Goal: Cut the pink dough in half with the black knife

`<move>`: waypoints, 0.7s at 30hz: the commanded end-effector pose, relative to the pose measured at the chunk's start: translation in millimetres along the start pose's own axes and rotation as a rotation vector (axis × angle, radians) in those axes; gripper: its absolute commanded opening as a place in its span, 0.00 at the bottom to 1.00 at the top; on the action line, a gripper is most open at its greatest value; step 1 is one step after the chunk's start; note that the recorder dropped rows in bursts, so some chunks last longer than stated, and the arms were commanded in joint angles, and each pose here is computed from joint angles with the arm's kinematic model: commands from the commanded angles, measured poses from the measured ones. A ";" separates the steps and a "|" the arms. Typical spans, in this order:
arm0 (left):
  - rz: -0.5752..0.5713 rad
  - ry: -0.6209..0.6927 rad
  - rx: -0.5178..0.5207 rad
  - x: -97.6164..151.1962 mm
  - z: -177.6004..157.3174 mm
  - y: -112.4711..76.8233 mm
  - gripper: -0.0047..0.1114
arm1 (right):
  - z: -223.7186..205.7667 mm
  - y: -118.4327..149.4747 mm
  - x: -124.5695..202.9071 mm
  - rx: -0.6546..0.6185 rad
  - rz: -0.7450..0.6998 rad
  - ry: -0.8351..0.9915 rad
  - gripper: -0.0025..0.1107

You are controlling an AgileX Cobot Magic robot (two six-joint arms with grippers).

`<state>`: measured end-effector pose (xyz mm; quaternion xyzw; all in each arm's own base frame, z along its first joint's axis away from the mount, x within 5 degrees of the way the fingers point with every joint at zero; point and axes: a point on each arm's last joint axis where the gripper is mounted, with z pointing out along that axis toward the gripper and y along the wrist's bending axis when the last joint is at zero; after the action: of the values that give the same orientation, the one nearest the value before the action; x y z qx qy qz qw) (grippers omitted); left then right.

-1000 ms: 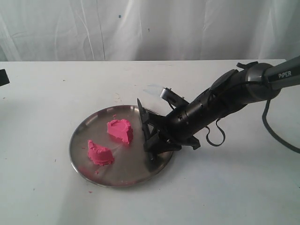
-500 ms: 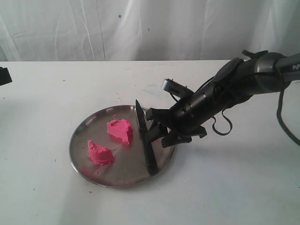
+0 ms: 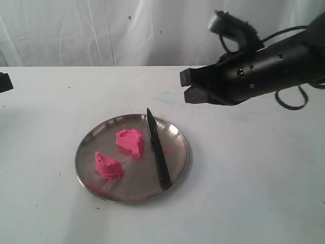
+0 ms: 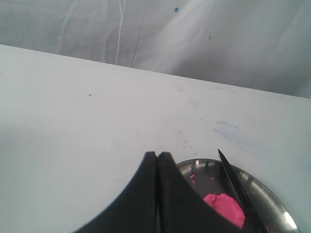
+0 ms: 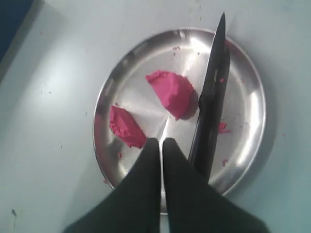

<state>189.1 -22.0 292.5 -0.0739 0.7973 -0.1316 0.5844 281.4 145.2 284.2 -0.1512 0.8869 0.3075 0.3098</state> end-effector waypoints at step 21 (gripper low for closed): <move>0.011 -0.004 0.000 1.0 -2.3 0.6 0.04 | -170.9 46.5 63.3 0.135 -0.206 -0.623 0.02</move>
<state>189.1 -22.0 292.5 -0.0739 0.7973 -0.1316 0.5844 134.9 77.4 384.0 -0.1612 0.7470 0.2756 0.5831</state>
